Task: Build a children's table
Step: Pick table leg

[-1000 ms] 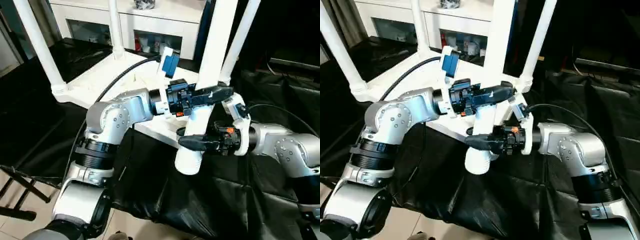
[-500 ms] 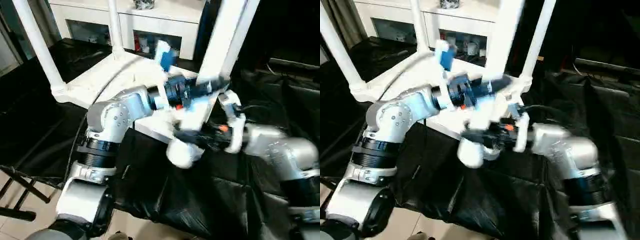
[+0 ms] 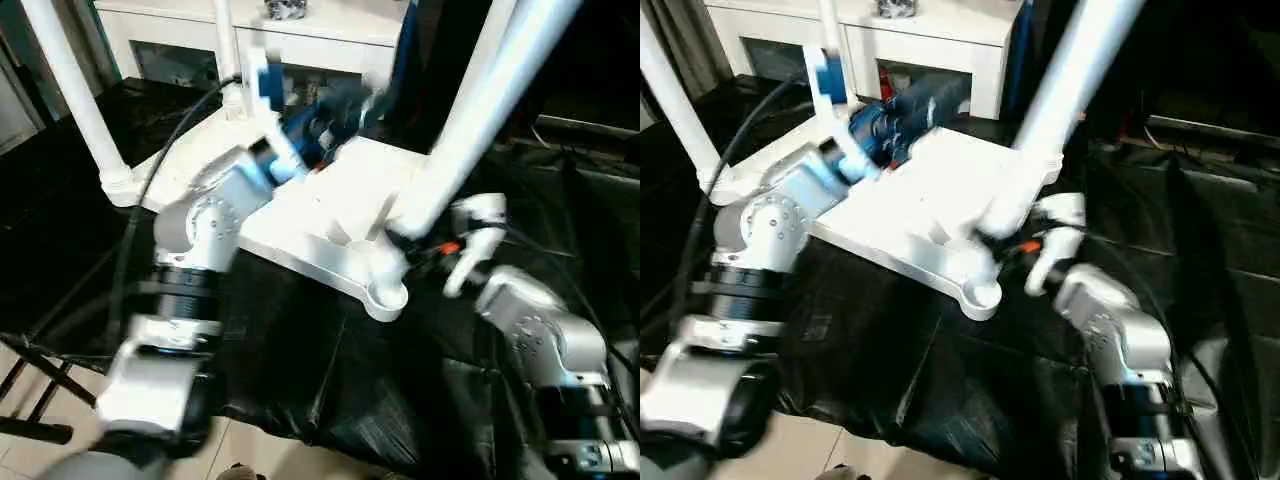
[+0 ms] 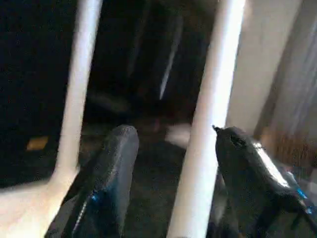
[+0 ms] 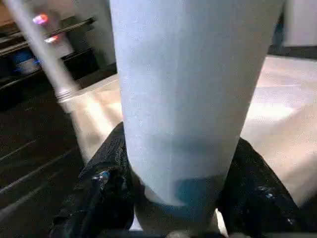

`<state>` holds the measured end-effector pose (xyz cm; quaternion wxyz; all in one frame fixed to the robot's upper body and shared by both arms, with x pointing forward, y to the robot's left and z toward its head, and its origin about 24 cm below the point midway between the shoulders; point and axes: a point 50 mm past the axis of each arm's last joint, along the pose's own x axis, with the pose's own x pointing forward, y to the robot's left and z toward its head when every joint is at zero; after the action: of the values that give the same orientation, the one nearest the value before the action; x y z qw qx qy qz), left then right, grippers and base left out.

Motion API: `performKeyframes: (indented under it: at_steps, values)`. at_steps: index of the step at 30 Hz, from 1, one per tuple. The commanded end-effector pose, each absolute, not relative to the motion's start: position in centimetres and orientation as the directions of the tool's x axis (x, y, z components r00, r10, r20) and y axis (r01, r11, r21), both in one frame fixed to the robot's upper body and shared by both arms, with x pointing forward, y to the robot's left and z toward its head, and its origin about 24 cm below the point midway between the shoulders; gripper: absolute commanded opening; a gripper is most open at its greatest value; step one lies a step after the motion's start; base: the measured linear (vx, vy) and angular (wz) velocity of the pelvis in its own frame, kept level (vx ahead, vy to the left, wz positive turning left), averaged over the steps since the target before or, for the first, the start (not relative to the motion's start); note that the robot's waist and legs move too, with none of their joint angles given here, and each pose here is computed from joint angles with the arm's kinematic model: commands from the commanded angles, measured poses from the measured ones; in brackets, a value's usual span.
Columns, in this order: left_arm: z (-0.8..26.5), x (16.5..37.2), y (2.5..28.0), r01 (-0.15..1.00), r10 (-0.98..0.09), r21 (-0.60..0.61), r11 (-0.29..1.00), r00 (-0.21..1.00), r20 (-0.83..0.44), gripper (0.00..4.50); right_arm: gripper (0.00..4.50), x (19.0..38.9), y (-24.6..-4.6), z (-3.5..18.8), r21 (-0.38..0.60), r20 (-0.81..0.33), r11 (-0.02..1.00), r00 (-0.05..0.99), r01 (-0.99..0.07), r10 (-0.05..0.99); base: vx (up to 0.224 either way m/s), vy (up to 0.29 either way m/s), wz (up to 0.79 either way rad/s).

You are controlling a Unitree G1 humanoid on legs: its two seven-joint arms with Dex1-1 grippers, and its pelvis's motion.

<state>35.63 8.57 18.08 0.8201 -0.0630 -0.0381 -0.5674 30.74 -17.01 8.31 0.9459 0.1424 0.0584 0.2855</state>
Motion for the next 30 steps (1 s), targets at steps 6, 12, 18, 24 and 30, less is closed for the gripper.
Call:
performKeyframes:
  at_steps: [6, 12, 18, 24, 30]
  values:
    - [10.6, 34.9, 9.5, 0.989, -0.875, 0.134, 0.061, 0.118, -0.470, 2.85, 1.88, 29.5, -18.5, 9.3, 0.204, 0.009, 0.860, 0.879, -0.469, 0.477, 0.000, 0.000, 0.00]
    - [9.6, 35.8, 10.3, 0.978, -0.779, 0.209, 0.003, 0.133, -0.613, 2.85, 1.88, 28.7, -19.2, 9.2, 0.176, 0.000, 0.876, 0.890, -0.449, 0.456, 0.000, 0.000, 0.00]
    - [8.6, 36.4, 10.1, 0.963, -0.702, 0.269, -0.017, 0.180, -0.689, 2.85, 1.88, 27.9, -19.5, 9.4, 0.154, -0.007, 0.888, 0.898, -0.434, 0.441, 0.000, 0.000, 0.00]
    - [7.4, 36.5, 10.2, 0.957, -0.659, 0.291, 0.017, 0.230, -0.716, 2.85, 1.88, 27.0, -19.4, 9.4, 0.146, -0.016, 0.890, 0.899, -0.431, 0.438, 0.000, 0.000, 0.00]
    - [6.7, 36.8, 10.7, 0.935, -0.615, 0.344, 0.079, 0.318, -0.722, 2.46, 1.88, 26.7, -19.2, 9.4, 0.143, -0.022, 0.890, 0.898, -0.433, 0.440, 0.000, 0.000, 0.00]
